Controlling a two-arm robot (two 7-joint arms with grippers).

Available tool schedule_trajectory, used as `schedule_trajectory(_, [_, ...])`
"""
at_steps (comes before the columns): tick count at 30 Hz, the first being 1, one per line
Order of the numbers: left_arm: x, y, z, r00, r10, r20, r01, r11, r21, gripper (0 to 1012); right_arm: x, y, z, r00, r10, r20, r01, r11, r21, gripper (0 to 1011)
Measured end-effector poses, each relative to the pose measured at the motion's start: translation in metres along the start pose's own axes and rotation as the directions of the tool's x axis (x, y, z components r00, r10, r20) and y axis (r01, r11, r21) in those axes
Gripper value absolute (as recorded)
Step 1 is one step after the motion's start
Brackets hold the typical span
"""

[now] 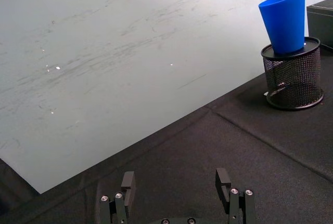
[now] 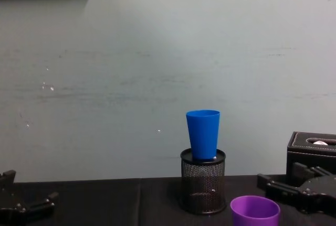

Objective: Pick up one cup with a gripper and tap it against the other cup.

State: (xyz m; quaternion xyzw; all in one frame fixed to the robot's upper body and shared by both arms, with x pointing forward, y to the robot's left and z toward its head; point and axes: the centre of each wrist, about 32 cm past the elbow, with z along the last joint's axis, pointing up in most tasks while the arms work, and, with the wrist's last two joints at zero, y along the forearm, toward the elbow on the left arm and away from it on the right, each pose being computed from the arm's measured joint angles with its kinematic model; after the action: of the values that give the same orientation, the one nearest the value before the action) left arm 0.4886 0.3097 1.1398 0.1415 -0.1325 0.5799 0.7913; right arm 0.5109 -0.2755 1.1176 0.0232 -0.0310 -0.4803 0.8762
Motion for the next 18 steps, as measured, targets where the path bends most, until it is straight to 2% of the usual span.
schedule_trajectory(18, [0.0,0.0,0.0,1.0,0.0,0.0,0.0,1.0,0.0,1011,0.0076,-0.0044,-0.0023,0.997,-0.074,-0.007,0.074,0.997,-0.006,1004])
